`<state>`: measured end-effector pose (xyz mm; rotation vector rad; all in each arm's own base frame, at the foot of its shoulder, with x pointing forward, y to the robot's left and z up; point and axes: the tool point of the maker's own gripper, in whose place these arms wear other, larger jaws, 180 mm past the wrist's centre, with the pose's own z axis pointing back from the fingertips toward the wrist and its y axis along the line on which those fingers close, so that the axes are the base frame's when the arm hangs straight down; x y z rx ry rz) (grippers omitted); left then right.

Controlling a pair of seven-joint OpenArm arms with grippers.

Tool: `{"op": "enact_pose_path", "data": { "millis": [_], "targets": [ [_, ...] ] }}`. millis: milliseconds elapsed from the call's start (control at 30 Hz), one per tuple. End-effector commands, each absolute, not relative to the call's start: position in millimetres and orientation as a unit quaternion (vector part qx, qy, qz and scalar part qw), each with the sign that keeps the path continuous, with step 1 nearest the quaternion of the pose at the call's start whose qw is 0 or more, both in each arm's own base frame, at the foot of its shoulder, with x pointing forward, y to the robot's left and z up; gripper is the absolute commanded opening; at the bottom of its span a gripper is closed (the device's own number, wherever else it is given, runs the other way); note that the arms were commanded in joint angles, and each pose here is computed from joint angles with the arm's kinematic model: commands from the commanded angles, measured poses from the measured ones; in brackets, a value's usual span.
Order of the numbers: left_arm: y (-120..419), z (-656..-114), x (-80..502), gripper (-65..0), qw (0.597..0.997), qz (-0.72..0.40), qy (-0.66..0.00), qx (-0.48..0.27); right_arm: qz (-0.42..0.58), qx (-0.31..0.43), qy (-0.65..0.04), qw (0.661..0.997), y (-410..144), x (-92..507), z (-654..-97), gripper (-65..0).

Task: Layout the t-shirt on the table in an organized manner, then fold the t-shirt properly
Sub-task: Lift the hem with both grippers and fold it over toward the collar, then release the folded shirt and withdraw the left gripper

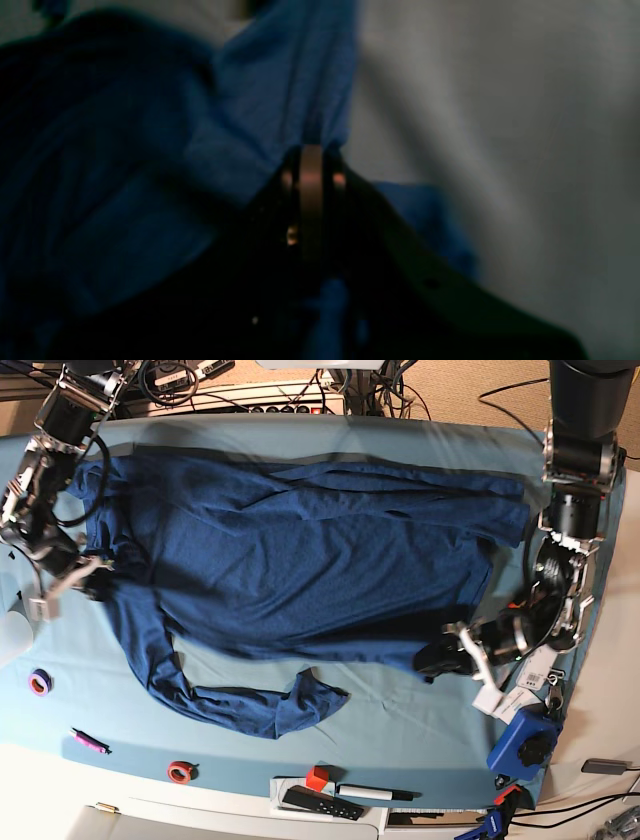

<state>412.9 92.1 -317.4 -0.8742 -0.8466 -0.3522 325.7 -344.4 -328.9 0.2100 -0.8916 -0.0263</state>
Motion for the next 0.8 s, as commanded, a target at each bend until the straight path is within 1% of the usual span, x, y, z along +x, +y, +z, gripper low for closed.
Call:
{"op": "enact_pose_path", "data": {
  "millis": [0, 133, 367, 567, 667, 767],
  "targets": [
    [100, -292, 426, -65.0, 0.786, -0.16, -0.431, -0.413, -0.014, 0.093, -0.455, 0.886, -357, 330, -308, -65.0],
    [118, -293, 422, -65.0, 0.785, -0.124, -0.437, -0.421, -0.042, 0.12, -0.452, 0.883, -361, 316, -307, -65.0],
    [131, -296, 400, -65.0, 0.777, -0.08, -0.408, -0.473, -0.058, 0.143, -0.441, 0.884, -359, 295, -319, -65.0],
    [125, -299, 379, -65.0, 0.774, -0.089, -0.361, -0.513, -0.059, 0.147, -0.424, 0.892, -357, 285, -328, -65.0],
    [122, -307, 369, -65.0, 0.787, -0.108, -0.332, -0.509, -0.057, 0.152, -0.412, 0.897, -355, 282, -332, -65.0],
    [121, -311, 364, -65.0, 0.792, -0.117, -0.319, -0.507, -0.056, 0.165, -0.402, 0.899, -350, 279, -333, -65.0]
  ]
}}
